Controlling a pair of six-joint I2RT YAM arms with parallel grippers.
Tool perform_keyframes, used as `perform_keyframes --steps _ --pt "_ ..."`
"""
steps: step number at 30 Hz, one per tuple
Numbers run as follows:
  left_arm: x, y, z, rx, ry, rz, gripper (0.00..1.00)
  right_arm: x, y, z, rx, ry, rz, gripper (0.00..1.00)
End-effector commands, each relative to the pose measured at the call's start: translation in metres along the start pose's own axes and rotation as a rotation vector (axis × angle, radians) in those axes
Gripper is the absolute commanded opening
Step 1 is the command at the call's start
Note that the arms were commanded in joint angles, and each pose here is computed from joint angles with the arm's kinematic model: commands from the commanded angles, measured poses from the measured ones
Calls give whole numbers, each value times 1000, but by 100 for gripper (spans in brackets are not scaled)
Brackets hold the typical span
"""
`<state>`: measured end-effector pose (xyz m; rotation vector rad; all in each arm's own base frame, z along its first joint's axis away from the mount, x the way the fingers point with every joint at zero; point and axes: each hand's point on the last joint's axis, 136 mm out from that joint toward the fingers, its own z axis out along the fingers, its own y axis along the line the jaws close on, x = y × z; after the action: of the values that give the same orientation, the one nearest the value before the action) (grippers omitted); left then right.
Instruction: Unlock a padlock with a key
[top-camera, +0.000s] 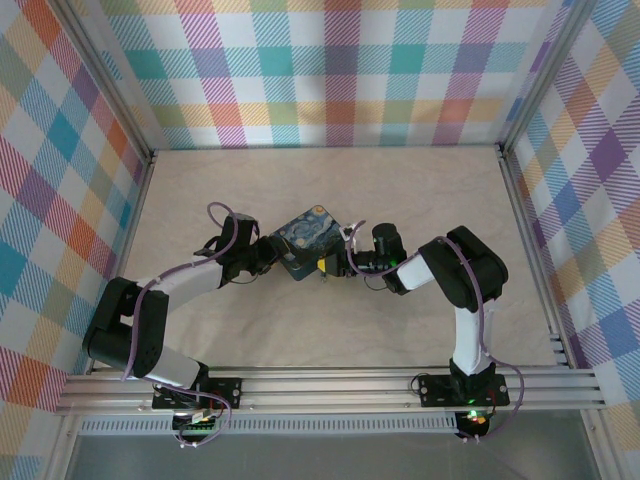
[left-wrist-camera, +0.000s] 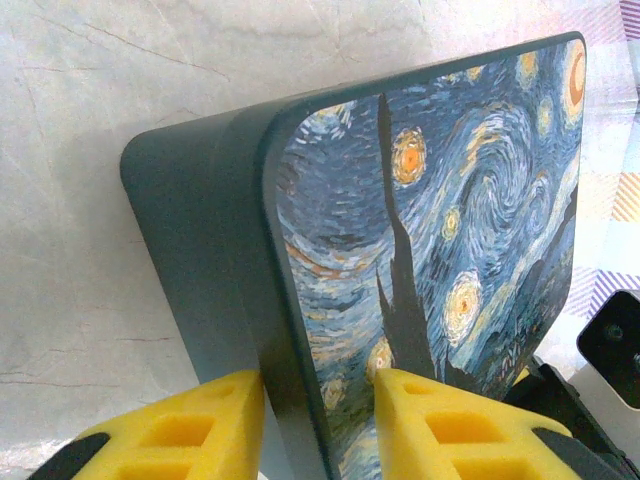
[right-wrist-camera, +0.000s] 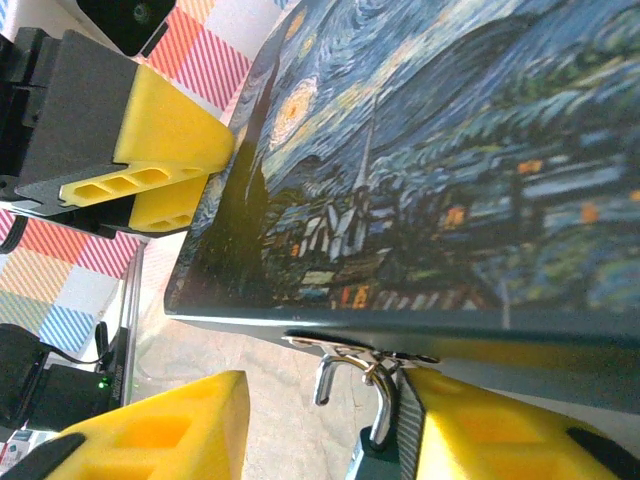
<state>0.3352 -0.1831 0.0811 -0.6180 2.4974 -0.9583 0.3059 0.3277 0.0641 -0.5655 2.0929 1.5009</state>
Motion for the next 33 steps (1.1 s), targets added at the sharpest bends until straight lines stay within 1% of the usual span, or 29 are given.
perform_keyframes --steps 1,12,19,24,33 --pt "20 34 1 -134 63 -18 34 5 10 2 -58 21 -41 40" --pt "20 34 0 -136 61 -18 34 12 3 -1 -29 41 -34 27" --pt "21 35 0 -139 61 -17 34 14 0 -1 -14 47 -31 14" --pt "21 36 -1 -142 59 -15 34 14 -3 -3 4 43 -29 8" --pt "21 36 -2 -147 57 -12 34 11 -5 -8 25 22 -29 4"
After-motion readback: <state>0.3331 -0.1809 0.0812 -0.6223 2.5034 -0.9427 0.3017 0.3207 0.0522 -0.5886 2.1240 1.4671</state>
